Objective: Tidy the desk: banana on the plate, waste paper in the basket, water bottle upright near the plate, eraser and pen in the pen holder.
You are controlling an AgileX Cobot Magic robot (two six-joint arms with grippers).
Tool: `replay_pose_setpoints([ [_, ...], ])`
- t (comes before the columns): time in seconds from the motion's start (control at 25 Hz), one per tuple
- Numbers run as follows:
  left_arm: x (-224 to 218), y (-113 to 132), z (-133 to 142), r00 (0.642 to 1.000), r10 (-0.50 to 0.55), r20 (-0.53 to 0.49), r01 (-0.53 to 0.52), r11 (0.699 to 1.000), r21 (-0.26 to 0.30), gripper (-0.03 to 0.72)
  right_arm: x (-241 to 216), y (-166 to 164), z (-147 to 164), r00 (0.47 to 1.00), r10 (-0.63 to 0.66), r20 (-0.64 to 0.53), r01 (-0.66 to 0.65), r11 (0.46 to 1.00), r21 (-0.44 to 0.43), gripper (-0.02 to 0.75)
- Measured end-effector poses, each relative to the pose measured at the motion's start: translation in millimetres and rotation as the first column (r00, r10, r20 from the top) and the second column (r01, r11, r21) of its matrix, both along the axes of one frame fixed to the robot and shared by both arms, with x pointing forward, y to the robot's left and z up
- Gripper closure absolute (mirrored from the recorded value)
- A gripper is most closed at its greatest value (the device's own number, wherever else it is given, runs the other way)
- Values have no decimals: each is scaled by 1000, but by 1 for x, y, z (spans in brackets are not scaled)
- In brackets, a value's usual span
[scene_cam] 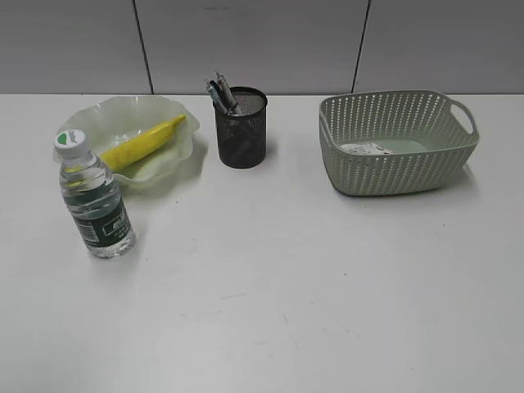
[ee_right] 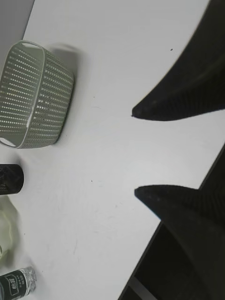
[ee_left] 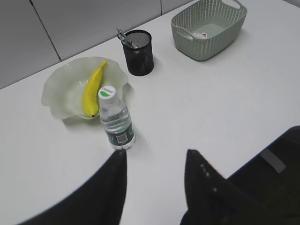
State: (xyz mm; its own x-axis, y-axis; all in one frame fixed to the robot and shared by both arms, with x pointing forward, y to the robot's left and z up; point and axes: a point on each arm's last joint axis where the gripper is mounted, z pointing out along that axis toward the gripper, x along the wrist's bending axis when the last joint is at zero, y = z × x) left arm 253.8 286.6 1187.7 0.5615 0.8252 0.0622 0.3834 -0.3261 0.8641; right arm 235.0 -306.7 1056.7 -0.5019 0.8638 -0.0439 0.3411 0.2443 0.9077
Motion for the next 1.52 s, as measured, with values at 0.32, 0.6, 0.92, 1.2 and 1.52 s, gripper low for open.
replay_pose_setpoints([
  [0.32,-56,29,-84,995,4,103,2,998,-56,378,0,0,0,1000,1,-2,-1,1000,3,370],
  [0.6,-40,18,-118,1000,-17,-9,16,1000,-23,379,0,0,0,1000,3,-2,-3,1000,7,370],
  [0.92,-27,11,-125,999,-5,43,8,997,-82,379,0,0,0,1000,3,-2,-3,1000,7,370],
  [1.2,-27,11,-125,999,-5,43,9,996,-83,379,0,0,0,1000,2,-3,-2,1000,8,370],
  [1.52,-27,11,-125,999,-5,43,9,996,-84,380,0,0,0,1000,2,-3,-2,1000,8,370],
])
